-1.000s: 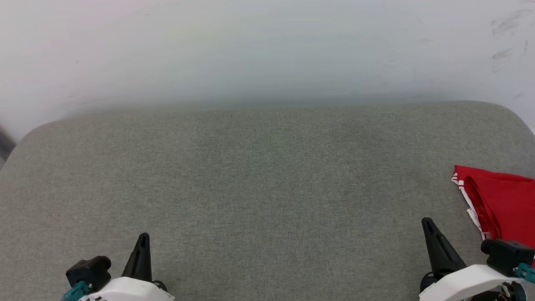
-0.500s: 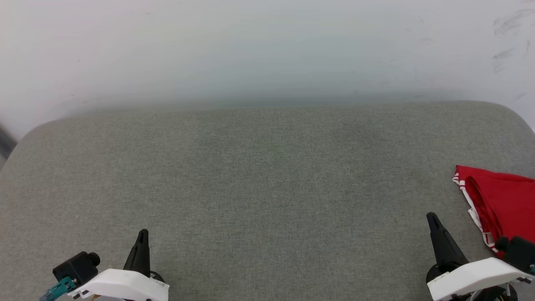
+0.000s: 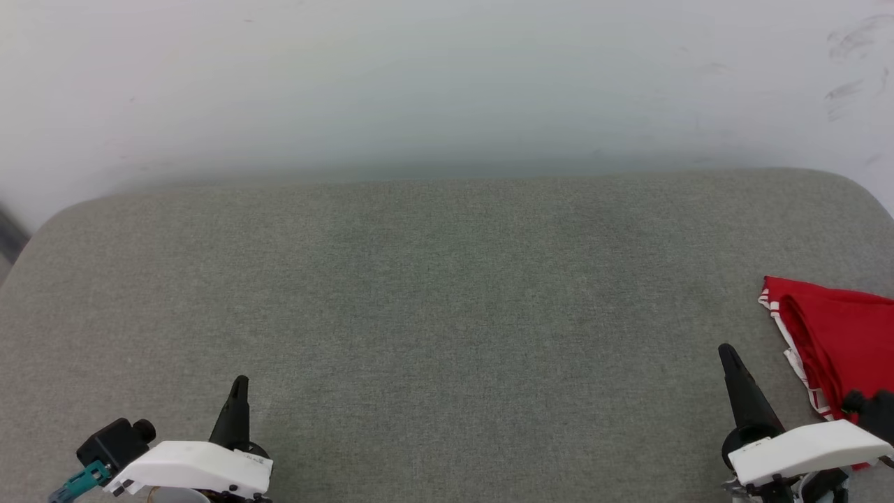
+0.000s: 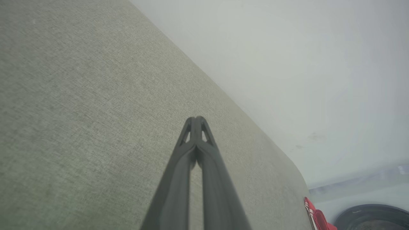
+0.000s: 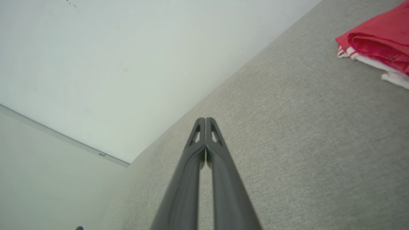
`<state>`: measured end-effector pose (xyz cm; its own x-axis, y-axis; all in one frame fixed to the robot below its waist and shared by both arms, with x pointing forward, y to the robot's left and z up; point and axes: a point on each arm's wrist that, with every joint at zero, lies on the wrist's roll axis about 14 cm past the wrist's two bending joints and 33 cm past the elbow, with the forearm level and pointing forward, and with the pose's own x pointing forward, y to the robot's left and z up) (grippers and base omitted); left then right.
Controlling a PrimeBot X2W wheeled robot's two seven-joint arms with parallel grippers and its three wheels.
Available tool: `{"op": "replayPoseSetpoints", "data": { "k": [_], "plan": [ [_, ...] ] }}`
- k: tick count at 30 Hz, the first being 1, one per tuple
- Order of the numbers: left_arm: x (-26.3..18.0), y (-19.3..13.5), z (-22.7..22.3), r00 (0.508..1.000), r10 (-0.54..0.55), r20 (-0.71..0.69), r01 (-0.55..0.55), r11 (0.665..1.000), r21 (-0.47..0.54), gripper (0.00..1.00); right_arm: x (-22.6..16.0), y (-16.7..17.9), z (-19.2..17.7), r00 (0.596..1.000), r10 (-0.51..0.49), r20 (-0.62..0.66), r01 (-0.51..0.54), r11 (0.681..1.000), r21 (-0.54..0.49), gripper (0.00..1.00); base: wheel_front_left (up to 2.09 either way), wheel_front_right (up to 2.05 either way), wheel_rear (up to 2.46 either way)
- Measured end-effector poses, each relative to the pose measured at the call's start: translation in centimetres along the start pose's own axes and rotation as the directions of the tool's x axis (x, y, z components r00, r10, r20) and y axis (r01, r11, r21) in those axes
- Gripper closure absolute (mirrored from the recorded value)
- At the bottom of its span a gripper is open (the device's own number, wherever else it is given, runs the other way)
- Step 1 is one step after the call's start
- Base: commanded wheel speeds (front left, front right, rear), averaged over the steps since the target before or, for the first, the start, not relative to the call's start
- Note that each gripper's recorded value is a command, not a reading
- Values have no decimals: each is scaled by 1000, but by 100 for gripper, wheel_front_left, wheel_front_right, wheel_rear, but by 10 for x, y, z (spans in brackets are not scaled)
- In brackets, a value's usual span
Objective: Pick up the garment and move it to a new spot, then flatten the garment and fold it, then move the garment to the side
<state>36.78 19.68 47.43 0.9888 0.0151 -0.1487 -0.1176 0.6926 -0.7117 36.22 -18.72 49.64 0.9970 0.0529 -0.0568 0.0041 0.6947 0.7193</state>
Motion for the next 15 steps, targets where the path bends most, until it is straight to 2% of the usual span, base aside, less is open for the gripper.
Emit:
{"op": "replayPoseSetpoints", "data": {
  "k": [6,7,15],
  "plan": [
    [3,-2,2,1000,-7,-1,7,997,-77,100,1,-2,0,1000,-5,2,5,997,77,100,0,0,0],
    [4,-4,3,1000,-14,0,13,983,-185,100,6,-1,4,1000,-3,16,0,983,181,100,0,0,0],
    [7,-7,6,1000,-27,2,27,962,-271,100,8,-2,6,1000,-5,24,-2,963,268,100,0,0,0]
  ]
}}
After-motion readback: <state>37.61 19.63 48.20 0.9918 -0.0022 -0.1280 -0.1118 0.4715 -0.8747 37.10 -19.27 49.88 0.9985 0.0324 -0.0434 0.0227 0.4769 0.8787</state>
